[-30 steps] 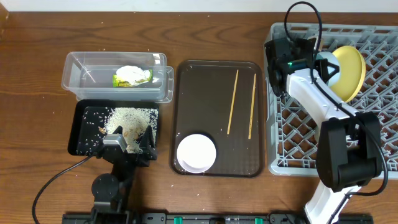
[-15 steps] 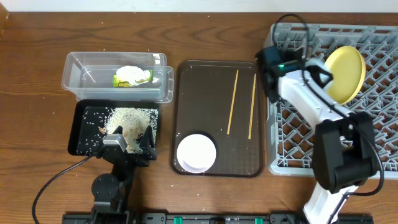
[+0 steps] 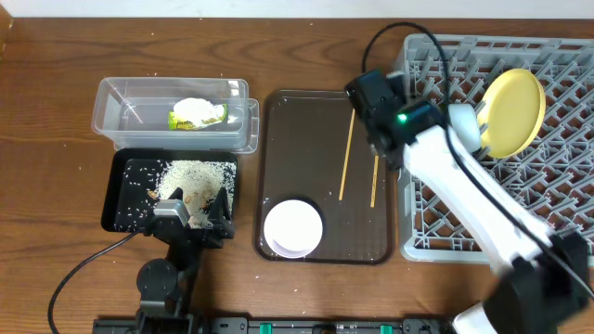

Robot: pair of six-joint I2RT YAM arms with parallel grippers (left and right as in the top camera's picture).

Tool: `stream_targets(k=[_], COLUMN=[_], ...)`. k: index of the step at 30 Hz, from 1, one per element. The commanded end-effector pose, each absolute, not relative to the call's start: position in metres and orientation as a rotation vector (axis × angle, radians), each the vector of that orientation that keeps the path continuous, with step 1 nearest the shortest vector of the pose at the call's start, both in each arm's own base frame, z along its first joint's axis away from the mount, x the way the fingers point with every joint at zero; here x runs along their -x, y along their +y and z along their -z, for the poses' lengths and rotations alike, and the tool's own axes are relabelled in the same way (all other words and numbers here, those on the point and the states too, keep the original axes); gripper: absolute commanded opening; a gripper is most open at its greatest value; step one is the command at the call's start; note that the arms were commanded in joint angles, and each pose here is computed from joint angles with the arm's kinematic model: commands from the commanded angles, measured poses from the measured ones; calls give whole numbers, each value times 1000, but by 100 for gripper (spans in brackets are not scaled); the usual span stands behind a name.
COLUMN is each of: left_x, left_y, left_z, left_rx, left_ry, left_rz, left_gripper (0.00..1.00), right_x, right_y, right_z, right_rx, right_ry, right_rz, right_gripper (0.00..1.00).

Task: Sort waste into correct bins and load items into the dishwasher rack
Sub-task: 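Reach right gripper to the pink bowl and grasp it, then carry the pink bowl into the dish rack and release it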

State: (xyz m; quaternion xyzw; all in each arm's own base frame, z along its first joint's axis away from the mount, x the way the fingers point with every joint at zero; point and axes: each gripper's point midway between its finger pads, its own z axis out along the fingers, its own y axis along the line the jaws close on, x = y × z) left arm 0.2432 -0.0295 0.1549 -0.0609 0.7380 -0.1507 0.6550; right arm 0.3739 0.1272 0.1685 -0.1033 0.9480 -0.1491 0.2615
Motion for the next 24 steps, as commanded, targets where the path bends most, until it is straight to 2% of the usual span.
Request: stream_targets(k=[1,5,11,16,18,20,22,24], left_x=[-242,-242,-242,-242,-242,-242,-242,-242], left_y=[-31,-31,-31,-31,-31,-31,-31,-31], left_z=[-141,-141,-141,-141,-141,-141,-141,-141], left_rx=[124,123,123,124,123,124,123,124], left_ry=[1715,1714,1714,1715,1714,1715,1714,1715], left_rz=[335,335,335,335,335,335,335,335], left_gripper=[92,92,92,92,92,92,92,92], right_x=[-335,-299,-254,-235,-235,-236,-240,-247], right_y=[218,261,290,286,283,280,276,273], right_z=[-176,-164,-108,-56,-39,-29,-27,-34], right_rx=[612,791,1051,1162,1170,1167,1150,1119], right_ry=[2607,2638,2729,2862,2902,2929,2938,2923], right_rz=[-182,-351,-297,-165,-127,-109,-97,-94], right_gripper=[60,61,65,54,43,19,4,1])
